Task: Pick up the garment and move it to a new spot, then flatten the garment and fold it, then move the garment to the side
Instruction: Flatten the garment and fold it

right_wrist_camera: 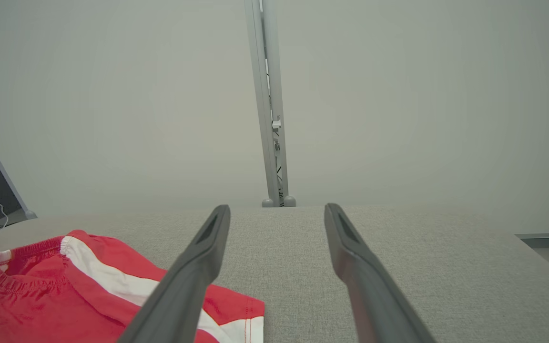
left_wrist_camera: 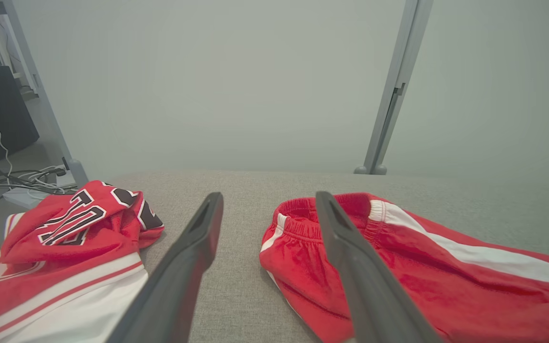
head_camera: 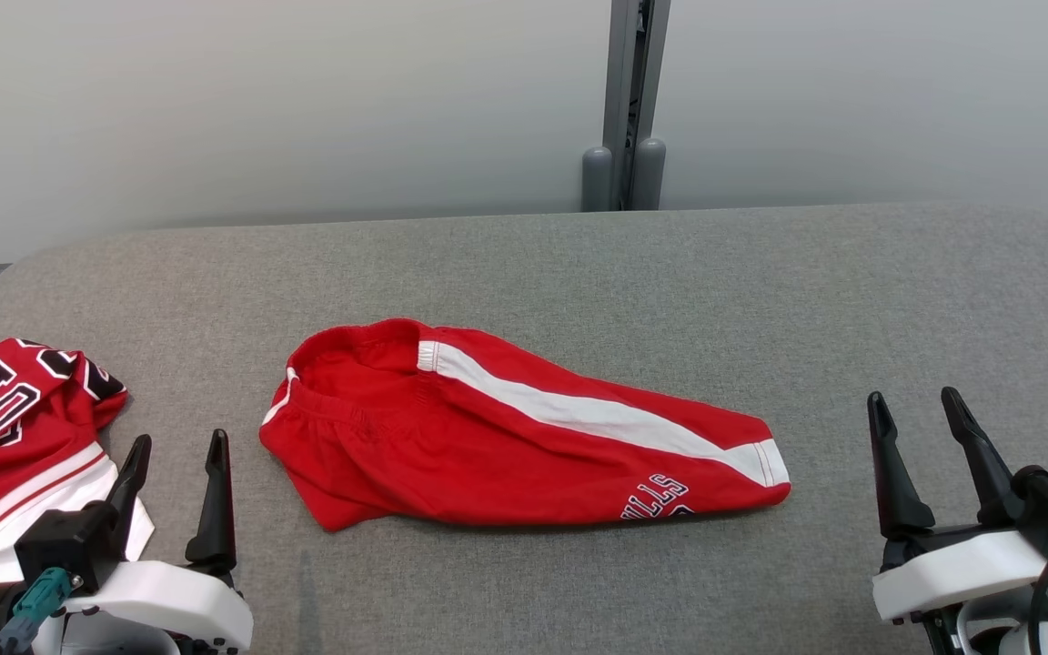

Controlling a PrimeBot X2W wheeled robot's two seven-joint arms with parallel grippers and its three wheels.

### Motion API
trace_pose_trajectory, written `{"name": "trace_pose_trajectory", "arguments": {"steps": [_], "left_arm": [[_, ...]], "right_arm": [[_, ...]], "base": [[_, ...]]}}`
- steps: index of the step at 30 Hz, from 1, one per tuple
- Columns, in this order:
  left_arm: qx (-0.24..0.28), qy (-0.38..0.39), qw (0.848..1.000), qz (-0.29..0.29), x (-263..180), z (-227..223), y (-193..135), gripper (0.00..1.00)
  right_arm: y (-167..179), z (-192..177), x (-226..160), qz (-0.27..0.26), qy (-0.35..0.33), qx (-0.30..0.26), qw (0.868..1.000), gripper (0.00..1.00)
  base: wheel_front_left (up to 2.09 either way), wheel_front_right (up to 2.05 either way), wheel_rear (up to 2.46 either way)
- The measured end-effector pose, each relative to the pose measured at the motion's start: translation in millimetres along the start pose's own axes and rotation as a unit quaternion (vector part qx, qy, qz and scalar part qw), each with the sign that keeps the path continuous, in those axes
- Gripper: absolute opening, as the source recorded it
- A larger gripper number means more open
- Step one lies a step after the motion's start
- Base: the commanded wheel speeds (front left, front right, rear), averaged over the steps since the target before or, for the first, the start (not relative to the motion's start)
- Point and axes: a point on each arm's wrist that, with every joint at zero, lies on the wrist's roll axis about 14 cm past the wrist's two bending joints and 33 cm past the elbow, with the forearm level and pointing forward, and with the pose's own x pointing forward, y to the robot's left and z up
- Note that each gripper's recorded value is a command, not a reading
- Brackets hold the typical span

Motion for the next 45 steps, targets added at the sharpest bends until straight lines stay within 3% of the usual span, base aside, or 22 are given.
{"name": "trace_pose_trajectory", "arguments": {"steps": [20,27,36,45], "left_arm": [[0.003,0.001,1.0,-0.014,5.6,2.8,-8.7,1.0],[-0.005,0.002,0.996,-0.094,40.7,16.1,-57.6,1.0],[-0.032,0.12,0.972,-0.197,86.6,-28.2,-121.6,1.0],[-0.038,0.248,0.941,-0.226,110.7,-94.2,-135.8,1.0]], "right_arm": [[3.5,-5.0,4.1,0.005,0.007,0.007,1.0,1.0],[4.0,-8.5,14.2,0.008,0.009,0.007,1.0,1.0],[-13.7,-18.0,21.8,-0.015,0.017,0.004,1.0,1.0],[-37.1,-38.0,18.2,-0.048,0.038,0.004,0.998,1.0]], "base": [[0.0,0.0,0.0],[0.0,0.0,0.0],[0.0,0.0,0.0],[0.0,0.0,0.0]]}}
